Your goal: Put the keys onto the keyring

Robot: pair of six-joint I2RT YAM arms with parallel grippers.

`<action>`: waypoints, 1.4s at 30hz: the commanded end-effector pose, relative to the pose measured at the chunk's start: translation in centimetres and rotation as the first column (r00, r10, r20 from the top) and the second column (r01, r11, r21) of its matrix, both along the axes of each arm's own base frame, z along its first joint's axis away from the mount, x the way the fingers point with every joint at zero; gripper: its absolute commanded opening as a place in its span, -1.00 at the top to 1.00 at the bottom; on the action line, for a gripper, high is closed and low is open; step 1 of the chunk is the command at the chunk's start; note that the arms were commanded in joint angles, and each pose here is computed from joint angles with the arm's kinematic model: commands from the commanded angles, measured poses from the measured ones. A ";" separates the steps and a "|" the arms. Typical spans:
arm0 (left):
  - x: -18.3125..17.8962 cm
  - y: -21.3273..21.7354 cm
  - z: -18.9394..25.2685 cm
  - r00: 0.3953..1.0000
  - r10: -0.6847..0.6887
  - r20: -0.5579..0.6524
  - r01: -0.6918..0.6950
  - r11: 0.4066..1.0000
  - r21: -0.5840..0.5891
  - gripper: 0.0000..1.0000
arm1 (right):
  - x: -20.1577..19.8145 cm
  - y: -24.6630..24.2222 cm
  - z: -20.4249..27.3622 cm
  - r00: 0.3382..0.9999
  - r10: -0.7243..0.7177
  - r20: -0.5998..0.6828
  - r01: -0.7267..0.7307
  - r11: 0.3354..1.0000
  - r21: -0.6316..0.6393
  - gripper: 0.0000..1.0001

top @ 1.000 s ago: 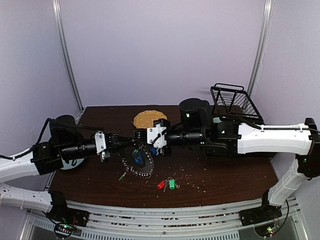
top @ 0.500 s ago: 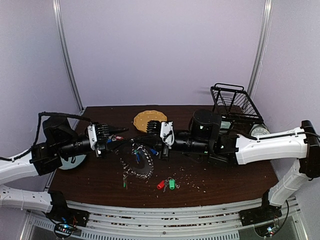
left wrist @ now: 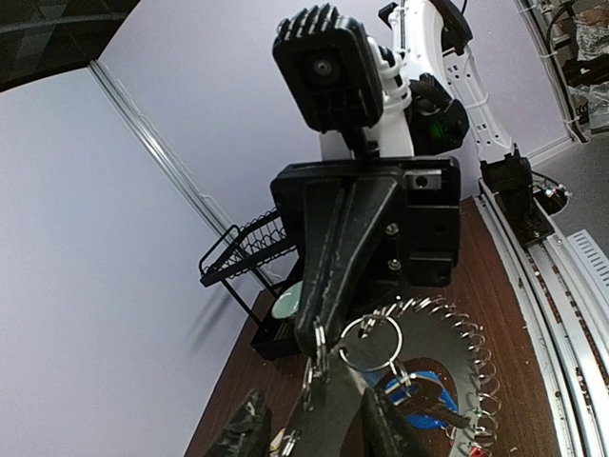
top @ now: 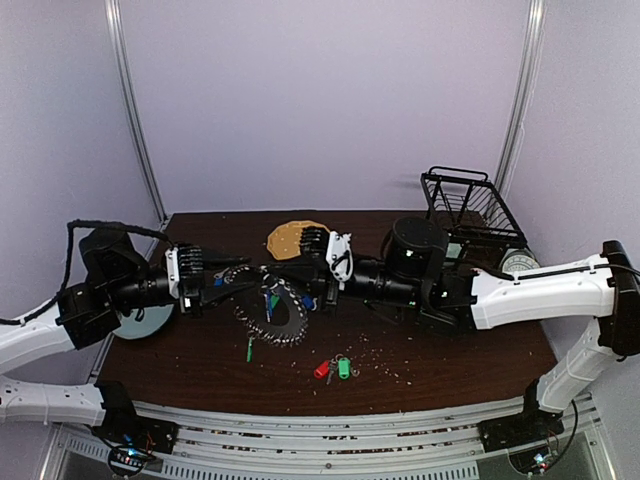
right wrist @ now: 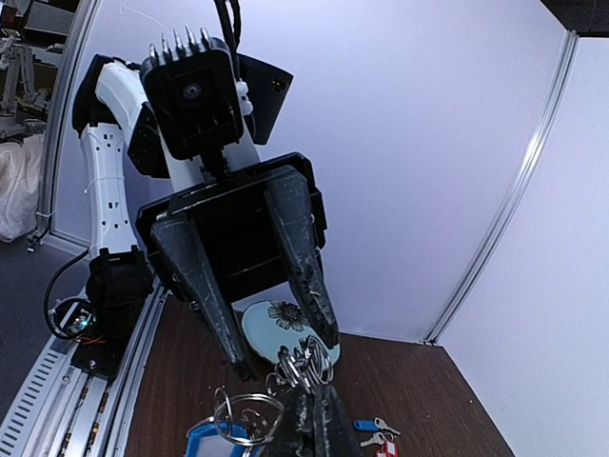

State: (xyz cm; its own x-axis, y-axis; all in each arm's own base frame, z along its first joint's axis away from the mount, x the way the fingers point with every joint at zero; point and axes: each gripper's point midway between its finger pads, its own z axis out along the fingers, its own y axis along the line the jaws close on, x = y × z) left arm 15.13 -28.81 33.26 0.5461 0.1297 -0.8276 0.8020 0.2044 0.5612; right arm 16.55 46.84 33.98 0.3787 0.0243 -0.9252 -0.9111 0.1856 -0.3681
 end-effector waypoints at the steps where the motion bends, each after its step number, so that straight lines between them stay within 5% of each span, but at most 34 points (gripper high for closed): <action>1: -0.6 -0.5 0.2 0.998 -0.066 -0.008 0.066 0.998 -0.002 0.30 | 0.4 -0.8 2.7 0.999 -0.035 0.008 0.034 0.995 0.089 1.00; 8: 0.1 0.0 2.3 1.000 -0.016 -0.008 0.015 0.990 -0.137 0.64 | -0.1 -0.5 2.4 1.000 -0.005 0.000 0.005 0.996 0.087 1.00; 42: 2.3 -0.9 0.1 0.996 0.057 -0.068 -0.061 0.996 -0.069 0.72 | 1.1 0.2 3.5 0.996 -0.038 -0.080 0.047 0.993 0.109 1.00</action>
